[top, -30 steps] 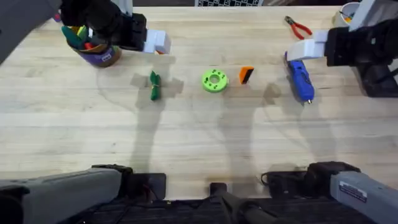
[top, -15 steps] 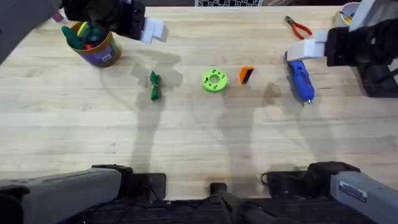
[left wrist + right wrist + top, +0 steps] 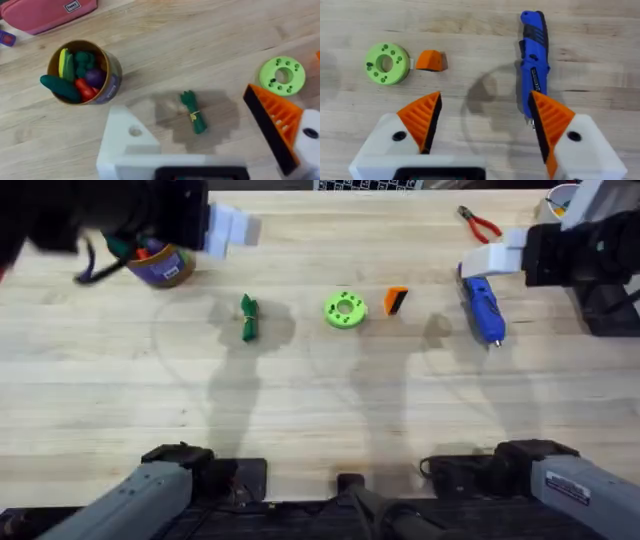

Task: Pick up the gripper from the table and insert it into the empty holder that is missing its gripper. Then pick up a screw, insert it into the mounting hole, and use the screwdriver to tighten it. Finally, clean up the table by picking up the vegetable and placing it into the bucket.

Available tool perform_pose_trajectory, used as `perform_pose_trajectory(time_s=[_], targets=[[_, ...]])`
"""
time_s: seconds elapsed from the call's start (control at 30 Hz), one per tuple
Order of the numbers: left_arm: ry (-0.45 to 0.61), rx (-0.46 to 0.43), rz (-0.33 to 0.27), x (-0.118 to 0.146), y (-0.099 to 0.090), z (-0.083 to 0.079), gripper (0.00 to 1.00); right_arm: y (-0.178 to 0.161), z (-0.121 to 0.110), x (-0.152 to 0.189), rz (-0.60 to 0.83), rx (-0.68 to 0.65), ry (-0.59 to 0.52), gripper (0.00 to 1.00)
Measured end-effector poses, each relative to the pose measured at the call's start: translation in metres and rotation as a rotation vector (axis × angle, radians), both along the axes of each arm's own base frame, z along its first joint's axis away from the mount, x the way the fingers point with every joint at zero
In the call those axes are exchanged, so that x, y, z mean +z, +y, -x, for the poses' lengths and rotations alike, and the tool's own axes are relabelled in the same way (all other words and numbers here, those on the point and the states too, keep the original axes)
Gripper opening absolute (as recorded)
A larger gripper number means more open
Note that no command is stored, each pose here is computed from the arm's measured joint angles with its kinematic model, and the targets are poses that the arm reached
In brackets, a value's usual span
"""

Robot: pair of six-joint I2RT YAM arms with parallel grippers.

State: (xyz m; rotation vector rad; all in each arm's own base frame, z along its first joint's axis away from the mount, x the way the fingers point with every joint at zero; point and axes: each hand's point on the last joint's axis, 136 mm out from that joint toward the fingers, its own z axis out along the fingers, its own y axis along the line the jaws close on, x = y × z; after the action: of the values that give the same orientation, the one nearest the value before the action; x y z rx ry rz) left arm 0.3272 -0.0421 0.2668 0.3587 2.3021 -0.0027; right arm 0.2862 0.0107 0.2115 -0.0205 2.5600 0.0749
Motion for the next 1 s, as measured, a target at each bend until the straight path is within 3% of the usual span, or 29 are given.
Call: perform_pose_trajectory(time_s=[0.27,0.6,1.0], targets=[[-0.211,-0.019,0.036,-0.002,0.000,0.032,0.985,0.000,0.000,0.000,0.000,0.000,0.000,0.994],[-0.465,-0.036,0.072,-0.036,0.002,0.072,0.985,0.000,0.000,0.000,0.000,0.000,0.000,0.994],[-0.655,-0.150,0.147,-0.086,-0.012,0.079,0.985,0.000,0.000,0.000,0.000,0.000,0.000,0.994]])
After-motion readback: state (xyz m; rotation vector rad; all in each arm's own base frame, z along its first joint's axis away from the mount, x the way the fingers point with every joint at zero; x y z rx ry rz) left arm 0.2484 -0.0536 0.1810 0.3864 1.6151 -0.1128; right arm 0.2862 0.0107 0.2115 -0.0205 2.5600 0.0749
